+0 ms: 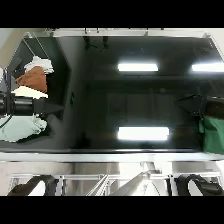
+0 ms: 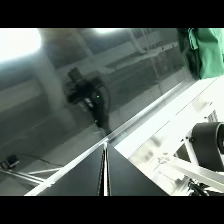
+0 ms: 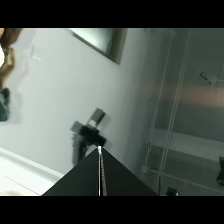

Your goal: Fold the shirts.

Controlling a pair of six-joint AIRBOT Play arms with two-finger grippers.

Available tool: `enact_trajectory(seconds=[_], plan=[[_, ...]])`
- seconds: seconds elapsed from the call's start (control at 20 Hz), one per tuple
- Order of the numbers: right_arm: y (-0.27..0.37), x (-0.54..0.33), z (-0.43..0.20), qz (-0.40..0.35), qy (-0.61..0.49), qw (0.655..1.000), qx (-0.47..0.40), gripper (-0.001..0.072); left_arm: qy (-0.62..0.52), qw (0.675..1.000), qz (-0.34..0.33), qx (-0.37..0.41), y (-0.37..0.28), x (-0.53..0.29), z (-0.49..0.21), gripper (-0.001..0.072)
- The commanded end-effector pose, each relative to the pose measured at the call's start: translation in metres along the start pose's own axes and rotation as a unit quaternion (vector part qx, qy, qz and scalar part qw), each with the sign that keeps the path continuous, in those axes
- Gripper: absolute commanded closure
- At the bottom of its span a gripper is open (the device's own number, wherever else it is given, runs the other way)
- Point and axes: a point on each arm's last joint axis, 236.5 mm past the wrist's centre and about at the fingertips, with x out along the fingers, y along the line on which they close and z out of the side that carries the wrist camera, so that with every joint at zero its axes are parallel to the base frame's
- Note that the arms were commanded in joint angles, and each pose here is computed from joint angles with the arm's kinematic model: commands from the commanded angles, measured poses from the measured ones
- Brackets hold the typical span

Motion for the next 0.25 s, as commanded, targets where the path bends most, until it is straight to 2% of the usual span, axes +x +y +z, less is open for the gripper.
enact_trajectory(seconds=[0.0,0.2], plan=[[0.0003,0.0015,-0.0015,0.000,0.001,1.000,0.002,0.0685,-0.011,1.000,0.005,0.012,-0.0082,-0.0054,-0.0029,0.0685],[0.0003,0.0015,-0.0015,0.000,0.001,1.000,0.002,0.0684,-0.006,1.000,0.002,0.014,-0.0107,-0.0061,-0.0057,0.0685]])
